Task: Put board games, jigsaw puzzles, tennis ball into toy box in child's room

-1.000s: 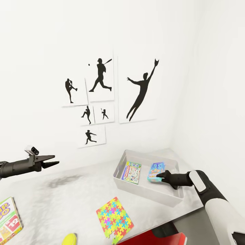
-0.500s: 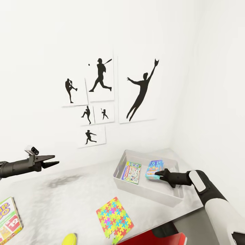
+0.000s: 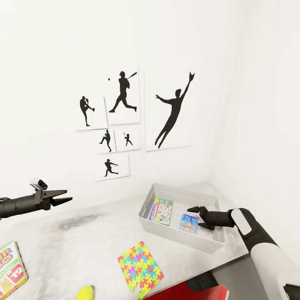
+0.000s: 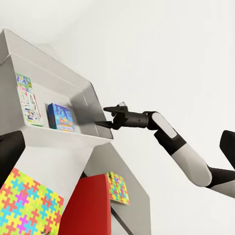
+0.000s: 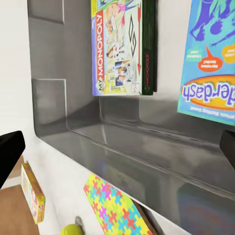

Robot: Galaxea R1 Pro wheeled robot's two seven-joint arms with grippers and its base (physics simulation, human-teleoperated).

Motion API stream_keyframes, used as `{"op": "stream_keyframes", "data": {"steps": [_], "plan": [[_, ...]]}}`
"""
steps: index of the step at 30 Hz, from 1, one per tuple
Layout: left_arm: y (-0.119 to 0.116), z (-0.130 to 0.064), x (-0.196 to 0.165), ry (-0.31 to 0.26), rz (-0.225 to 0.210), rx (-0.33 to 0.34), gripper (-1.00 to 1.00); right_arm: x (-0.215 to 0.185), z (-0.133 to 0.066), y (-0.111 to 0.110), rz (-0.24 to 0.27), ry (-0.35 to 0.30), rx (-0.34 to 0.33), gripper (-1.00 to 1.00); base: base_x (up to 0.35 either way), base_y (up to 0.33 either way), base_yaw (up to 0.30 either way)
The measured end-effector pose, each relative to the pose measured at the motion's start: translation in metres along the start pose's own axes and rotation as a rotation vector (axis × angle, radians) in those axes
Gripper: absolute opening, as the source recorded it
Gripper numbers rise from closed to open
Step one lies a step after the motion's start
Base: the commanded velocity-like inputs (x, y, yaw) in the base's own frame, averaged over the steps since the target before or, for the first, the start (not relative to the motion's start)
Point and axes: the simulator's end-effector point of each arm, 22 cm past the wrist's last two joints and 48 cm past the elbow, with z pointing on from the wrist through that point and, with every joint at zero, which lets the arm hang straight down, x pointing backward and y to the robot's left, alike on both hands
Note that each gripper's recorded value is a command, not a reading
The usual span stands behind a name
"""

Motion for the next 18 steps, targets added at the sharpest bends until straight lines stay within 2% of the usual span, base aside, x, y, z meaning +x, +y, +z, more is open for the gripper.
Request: {"op": "stream_keyframes", "data": {"steps": [14,16,18], "plan": [[0.000,0.000,0.000,0.000,0.000,0.000,1.00,-0.005,-0.005,0.003,-0.013,-0.014,-0.007,1.00,0.000,0.000,0.000],[0.000,0.000,0.000,0.000,0.000,0.000,1.00,-0.012,-0.010,0.013,-0.033,-0.034,-0.033,1.00,0.000,0.000,0.000],[0.000,0.000,0.000,-0.001,0.000,0.000,1.00,-0.023,-0.020,0.035,-0.075,-0.069,-0.088,1.00,0.000,0.000,0.000]]}}
